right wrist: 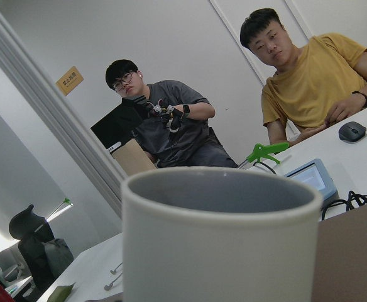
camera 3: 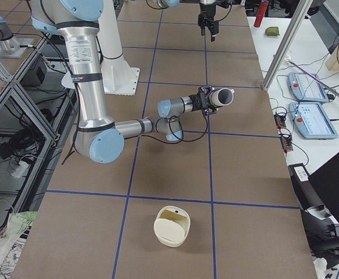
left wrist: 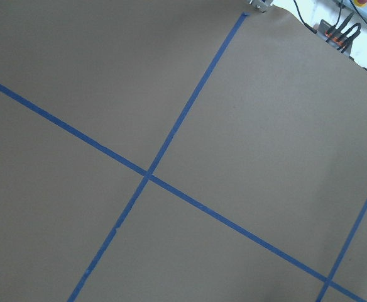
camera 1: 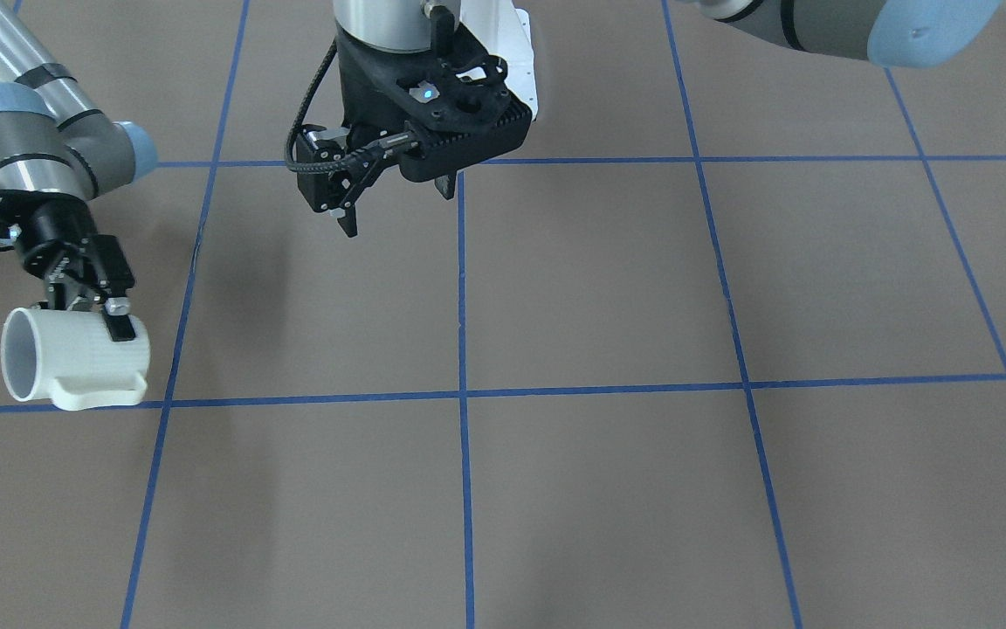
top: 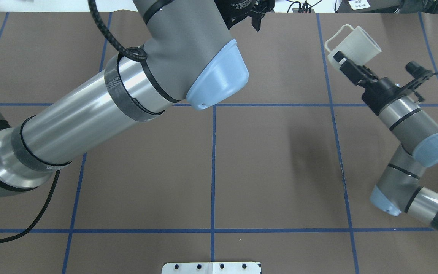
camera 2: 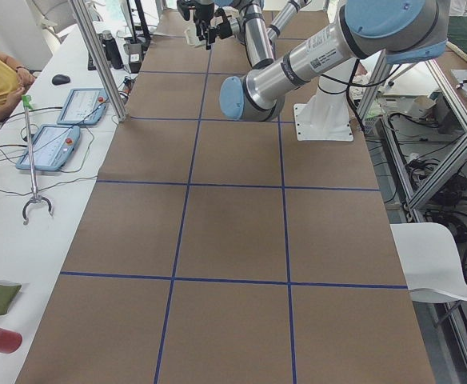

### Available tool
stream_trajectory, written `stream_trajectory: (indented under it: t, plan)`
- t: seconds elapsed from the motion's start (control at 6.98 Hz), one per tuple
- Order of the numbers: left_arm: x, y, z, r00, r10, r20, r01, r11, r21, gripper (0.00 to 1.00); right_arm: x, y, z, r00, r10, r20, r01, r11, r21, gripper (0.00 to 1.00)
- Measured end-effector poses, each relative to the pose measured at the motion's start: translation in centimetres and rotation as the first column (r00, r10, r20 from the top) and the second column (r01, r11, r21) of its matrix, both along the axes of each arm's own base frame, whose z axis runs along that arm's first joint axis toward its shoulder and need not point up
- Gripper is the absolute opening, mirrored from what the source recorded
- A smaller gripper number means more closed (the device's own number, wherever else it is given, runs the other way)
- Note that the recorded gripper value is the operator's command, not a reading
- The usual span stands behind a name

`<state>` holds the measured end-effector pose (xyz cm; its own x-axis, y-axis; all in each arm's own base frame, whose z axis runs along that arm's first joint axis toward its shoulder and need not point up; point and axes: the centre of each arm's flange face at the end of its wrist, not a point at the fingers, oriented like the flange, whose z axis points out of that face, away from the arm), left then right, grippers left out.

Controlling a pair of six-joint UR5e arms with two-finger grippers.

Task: Left arm hands cup to right arm to dump lemon

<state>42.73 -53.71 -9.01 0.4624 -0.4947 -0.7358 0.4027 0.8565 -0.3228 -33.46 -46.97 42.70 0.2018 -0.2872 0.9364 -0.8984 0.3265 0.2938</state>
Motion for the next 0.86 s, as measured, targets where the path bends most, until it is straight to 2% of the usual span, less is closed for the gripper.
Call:
stream_trajectory:
  t: [0.29, 0.57, 0.86]
  plan:
    - [0.6, 0.7, 0.0, 1.0, 0.025, 0.012, -0.025, 0.999, -0.031, 1.0, -7.6, 1.7, -5.9, 0.983, 0.08, -0.167, -0.071, 0.996, 0.057, 0.28]
    - [1.1, 1.9, -0.7, 0.998, 0.052, 0.045, -0.049, 0.996, -0.078, 1.0, -12.8, 3.9, -11.3, 0.945, 0.157, -0.286, -0.137, 0.987, 0.089, 0.28]
    - [2.2, 2.8, -2.8, 0.993, 0.079, 0.09, -0.068, 0.99, -0.12, 0.99, -16.4, 6.7, -15.0, 0.908, 0.207, -0.364, -0.181, 0.978, 0.106, 0.28]
